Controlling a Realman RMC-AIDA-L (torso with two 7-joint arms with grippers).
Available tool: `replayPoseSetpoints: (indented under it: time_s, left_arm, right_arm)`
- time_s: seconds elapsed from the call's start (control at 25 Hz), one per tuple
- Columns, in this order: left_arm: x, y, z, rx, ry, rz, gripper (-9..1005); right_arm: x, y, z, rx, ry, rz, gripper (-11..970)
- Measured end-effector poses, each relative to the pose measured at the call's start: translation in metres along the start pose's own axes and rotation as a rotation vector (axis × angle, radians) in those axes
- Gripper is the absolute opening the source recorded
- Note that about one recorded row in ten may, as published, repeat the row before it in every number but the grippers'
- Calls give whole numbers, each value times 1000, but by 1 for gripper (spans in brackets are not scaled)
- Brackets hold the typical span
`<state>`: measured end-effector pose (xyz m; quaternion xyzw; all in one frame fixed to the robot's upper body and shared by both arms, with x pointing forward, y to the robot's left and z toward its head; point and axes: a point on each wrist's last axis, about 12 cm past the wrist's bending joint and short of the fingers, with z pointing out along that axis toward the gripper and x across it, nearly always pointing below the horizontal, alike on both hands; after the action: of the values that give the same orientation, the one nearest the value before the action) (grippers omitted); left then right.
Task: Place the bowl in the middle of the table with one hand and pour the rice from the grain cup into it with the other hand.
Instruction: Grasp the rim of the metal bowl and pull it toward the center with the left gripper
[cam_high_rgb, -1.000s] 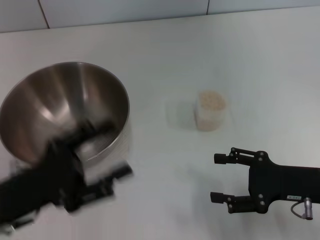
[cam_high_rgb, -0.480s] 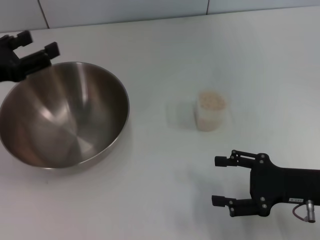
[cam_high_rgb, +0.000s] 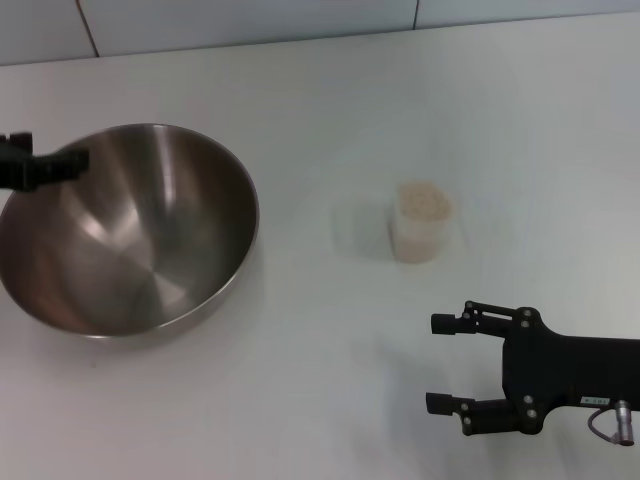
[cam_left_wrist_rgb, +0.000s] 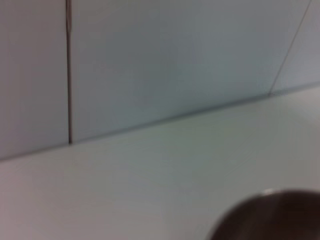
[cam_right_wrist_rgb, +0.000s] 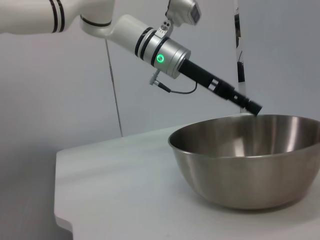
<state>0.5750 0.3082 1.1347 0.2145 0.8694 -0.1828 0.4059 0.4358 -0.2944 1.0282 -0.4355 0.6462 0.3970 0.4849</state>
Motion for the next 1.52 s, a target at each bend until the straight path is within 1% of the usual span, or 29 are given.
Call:
replayPoseSetpoints:
  time_s: [0.12,0.36,0.52,0.68,0.72,1.0,1.04,1.08,1.4,1.44,1.52]
  left_arm:
    - [2,-1,2,12,75,25,827]
    - [6,-1,7,10,130,41,824]
    - [6,-2,9,14,137,47,822]
    - [5,-2,11,9,144,52,760]
    - [4,-2,16,8,167,63,744]
    - [4,-2,16,8,167,63,586]
    - [-4,-3,21,8,185,93,563]
    - [-10,-3,22,11,177,100,518]
    - [-18,-2,25,24,179,100,166]
    - [-24,1,27,53,181,75,122]
    - [-28,3,27,72,186,68,108]
  right_arm:
    - [-1,-2,1,2,5,-2,824]
    - [-2,-4,2,1,6,-6,825]
    - [-2,-4,3,2,4,-8,825]
    - [-3,-5,4,4,2,-10,824]
    - [-3,-5,4,5,2,-9,824]
    - [-3,-8,7,10,7,-11,825]
    - [-3,-8,8,10,7,-11,825]
    - [-3,-8,8,11,8,-12,825]
    - [-4,-10,10,9,5,-13,825]
    - [-4,-10,11,7,4,-13,825]
    - [-5,-11,12,7,3,-12,825]
